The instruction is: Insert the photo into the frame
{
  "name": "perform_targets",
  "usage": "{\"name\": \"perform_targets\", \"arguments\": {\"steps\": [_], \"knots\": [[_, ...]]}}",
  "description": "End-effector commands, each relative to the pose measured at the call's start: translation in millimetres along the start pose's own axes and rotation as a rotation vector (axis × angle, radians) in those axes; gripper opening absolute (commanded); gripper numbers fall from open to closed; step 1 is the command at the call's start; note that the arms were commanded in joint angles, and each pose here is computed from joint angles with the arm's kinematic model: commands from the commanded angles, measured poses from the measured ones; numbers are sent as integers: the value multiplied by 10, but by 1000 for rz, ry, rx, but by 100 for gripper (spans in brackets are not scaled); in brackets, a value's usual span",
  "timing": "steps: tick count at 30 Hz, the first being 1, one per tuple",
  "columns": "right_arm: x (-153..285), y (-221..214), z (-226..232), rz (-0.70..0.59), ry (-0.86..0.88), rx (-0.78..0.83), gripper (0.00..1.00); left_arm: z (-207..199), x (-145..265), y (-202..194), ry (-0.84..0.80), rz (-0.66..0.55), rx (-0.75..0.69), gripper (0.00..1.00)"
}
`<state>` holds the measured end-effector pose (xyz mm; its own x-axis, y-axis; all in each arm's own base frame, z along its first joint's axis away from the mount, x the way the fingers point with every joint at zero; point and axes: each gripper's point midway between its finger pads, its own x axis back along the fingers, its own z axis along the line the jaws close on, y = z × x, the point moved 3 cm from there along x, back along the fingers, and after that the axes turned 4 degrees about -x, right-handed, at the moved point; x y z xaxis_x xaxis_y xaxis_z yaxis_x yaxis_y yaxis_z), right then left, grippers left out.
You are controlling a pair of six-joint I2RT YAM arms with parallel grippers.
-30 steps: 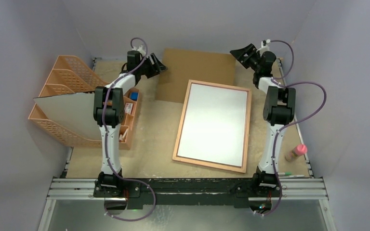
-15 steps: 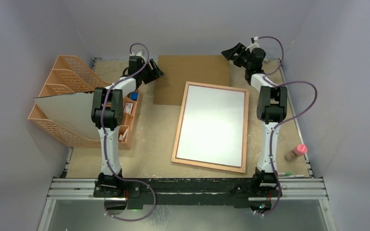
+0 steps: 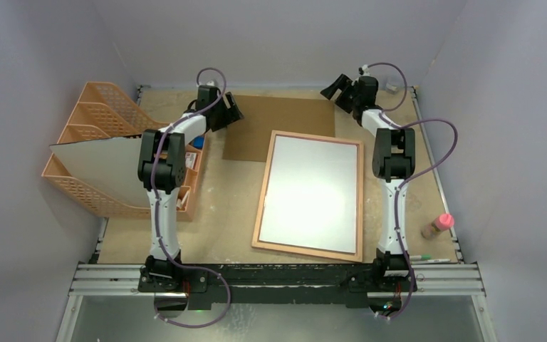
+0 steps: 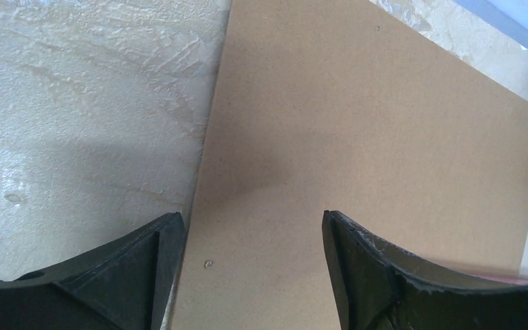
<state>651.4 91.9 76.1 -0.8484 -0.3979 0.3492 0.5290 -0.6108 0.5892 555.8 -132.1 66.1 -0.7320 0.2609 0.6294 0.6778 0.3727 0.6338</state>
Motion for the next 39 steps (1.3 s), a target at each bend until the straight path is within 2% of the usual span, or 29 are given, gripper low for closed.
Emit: {"name": "perform_targets", "arguments": {"steps": [1, 6, 10, 15, 22, 28, 33, 39], "knots": [[162, 135, -20, -31, -180, 44, 89, -41, 135, 184, 56, -33, -29, 78], [400, -24, -271, 5, -354, 37, 88, 62, 182, 198, 138, -27, -14, 82], [587, -194, -332, 65, -405, 25, 87, 83, 202, 117, 164, 22, 22, 83], [727, -478, -248, 203, -364, -1, 86, -2, 212, -77, 112, 146, 79, 82], [710, -881, -114, 367, -257, -88, 84, -134, 196, -277, -10, 279, 169, 74], [606, -934, 137, 393, -67, -112, 81, -495, 199, -110, -285, 236, 146, 70], [607, -787, 525, 339, 171, -83, 79, -761, 339, 150, -441, 148, 65, 68], [695, -581, 903, 270, 360, -53, 78, -1096, 605, 487, -604, 46, 6, 67]]}}
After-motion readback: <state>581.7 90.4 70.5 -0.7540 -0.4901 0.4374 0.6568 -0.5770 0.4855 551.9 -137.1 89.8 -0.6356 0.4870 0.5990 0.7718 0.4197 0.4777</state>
